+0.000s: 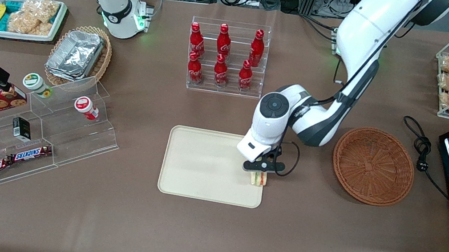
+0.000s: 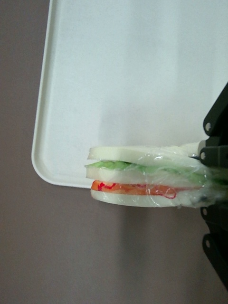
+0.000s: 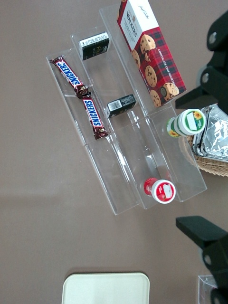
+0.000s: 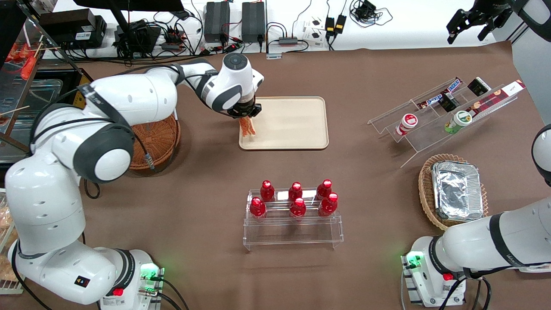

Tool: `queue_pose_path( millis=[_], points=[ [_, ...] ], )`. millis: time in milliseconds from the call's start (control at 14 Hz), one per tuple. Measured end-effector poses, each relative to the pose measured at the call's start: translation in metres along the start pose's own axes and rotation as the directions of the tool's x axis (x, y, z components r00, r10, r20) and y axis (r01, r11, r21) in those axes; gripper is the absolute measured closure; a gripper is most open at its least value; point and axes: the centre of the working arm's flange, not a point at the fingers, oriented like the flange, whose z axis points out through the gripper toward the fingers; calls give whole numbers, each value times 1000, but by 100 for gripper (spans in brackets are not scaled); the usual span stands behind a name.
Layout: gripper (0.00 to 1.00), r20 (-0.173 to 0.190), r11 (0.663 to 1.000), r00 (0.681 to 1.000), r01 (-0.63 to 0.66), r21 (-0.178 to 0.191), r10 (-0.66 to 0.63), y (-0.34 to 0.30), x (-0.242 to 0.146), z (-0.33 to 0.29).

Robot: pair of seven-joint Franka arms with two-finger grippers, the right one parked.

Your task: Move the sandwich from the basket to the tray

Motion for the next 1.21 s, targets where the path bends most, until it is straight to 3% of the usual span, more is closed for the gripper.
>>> queue_pose_path(
  millis=[143,214,429,714,857,1000,1214],
  points=[
    [80,-14,1000,1000,-4,-18,4,1,3,8],
    [74,-17,1000,1000,-4,-22,4,2,4,7],
    [44,-34,999,999,26,-40,-27,6,10,-4],
    [4,-106,983,979,165,-86,-173,-2,39,-72],
    [1,-117,971,964,230,-67,-237,-32,60,-118],
    [1,-88,963,959,265,-45,-268,-59,70,-161],
    [1,26,972,972,236,-18,-235,-96,69,-217]
  ],
)
